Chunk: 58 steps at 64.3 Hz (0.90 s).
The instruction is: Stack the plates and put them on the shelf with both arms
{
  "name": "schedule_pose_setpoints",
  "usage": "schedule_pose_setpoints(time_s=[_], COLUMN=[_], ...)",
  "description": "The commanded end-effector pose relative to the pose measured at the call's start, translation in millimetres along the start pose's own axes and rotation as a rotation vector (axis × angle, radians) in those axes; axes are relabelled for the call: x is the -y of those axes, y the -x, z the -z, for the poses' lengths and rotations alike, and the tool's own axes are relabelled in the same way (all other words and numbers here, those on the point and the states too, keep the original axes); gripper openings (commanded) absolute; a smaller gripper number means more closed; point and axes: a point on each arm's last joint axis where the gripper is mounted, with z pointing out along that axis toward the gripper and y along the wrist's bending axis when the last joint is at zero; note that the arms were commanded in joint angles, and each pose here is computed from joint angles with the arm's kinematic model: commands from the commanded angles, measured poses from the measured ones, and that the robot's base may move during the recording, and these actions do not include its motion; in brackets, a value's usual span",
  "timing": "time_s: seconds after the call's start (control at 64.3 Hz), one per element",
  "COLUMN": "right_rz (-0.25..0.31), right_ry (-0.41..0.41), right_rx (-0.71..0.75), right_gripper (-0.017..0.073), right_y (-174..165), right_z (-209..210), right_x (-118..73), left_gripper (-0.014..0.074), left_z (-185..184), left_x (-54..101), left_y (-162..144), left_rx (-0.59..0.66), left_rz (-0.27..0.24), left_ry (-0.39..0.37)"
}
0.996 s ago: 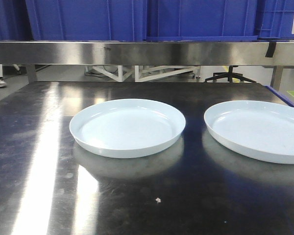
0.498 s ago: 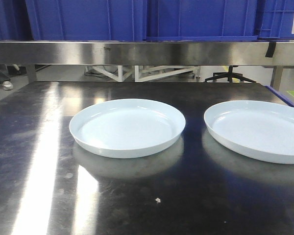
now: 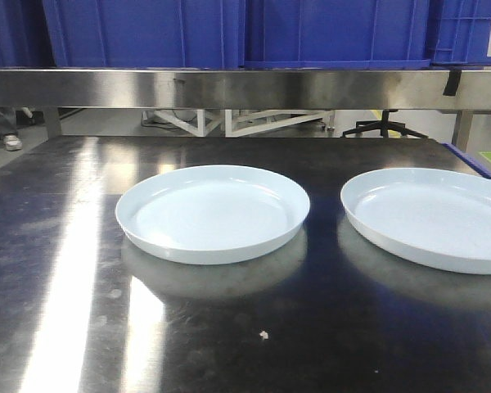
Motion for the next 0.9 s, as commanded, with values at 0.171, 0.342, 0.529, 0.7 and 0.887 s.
schedule_pose_setpoints(time_s=[0.171,0.342,0.529,0.7,0.887], right_rz=[0.004,0.004,0.004,0.004,0.004], right_ry=[0.027,0.023,0.014,0.001,-0.006], right_rx=[0.130,0.113,0.072,0.020,-0.013], right_gripper=[0.0446,0.0446,0.0446,0.0446,0.0446], right_y=[38,54,59,56,53], right_z=[1,-12,-29,-47,-63], right_x=[-7.9,-11.6,-12.7,-11.9,-11.3], left_gripper=[0.0098,0.0098,0.0098,0.0097,0.0097], left_z=[4,4,4,4,4], left_x=[2.2,2.2,2.2,2.2,2.2], left_y=[12,12,12,12,12], left_rx=[0.079,0.079,0.079,0.079,0.079], left_rz=[0.005,0.005,0.005,0.005,0.005], left_ry=[-0.021,-0.021,-0.021,-0.021,-0.021])
